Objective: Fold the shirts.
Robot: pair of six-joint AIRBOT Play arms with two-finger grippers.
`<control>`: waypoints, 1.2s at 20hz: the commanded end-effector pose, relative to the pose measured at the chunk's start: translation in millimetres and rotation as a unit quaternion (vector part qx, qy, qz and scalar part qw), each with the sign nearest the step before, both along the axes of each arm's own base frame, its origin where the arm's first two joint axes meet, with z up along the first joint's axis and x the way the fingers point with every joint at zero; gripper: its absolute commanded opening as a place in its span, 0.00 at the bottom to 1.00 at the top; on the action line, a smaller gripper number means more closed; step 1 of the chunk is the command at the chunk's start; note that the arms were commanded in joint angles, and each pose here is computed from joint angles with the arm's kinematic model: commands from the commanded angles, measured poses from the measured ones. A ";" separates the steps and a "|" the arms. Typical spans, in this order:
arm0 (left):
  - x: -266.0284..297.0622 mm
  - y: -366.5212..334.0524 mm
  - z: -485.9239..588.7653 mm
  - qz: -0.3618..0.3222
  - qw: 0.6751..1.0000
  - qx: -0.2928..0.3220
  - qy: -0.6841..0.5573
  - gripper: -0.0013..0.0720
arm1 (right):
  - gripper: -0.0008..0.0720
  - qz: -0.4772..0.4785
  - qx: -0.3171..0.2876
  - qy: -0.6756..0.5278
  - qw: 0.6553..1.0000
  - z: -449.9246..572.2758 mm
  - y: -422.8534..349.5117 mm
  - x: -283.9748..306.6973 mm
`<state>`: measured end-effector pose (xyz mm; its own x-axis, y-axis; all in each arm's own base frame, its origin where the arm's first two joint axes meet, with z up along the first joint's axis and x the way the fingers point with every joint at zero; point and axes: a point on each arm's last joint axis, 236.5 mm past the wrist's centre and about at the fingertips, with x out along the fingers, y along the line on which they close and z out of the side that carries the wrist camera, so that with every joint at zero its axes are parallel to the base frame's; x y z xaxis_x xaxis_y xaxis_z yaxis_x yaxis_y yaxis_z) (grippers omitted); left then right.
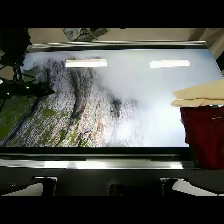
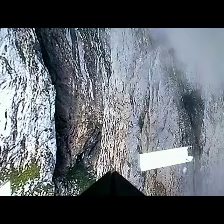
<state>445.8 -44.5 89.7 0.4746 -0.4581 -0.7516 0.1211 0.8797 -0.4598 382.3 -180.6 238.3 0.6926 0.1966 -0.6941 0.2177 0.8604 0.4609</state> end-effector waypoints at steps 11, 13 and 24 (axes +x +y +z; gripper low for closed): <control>-0.6 0.1 -0.5 -0.003 1.000 0.002 0.000 0.06 | 0.07 -0.129 -0.047 0.234 0.963 -58.6 -66.0 -150.9; -0.6 -0.2 -0.5 -0.003 1.000 0.001 0.000 0.06 | 0.07 -0.133 -0.039 0.320 0.937 -100.6 -55.7 -193.9; 0.4 -5.8 4.1 -0.003 1.000 -0.015 -0.003 0.06 | 0.41 -0.106 -0.039 0.440 0.891 -192.8 -32.3 -263.2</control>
<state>446.0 -49.5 93.0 0.4753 -0.4794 -0.7377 0.1301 0.8676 -0.4799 125.1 -209.9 52.9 -0.0900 0.0724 -0.9933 0.6368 0.7711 -0.0015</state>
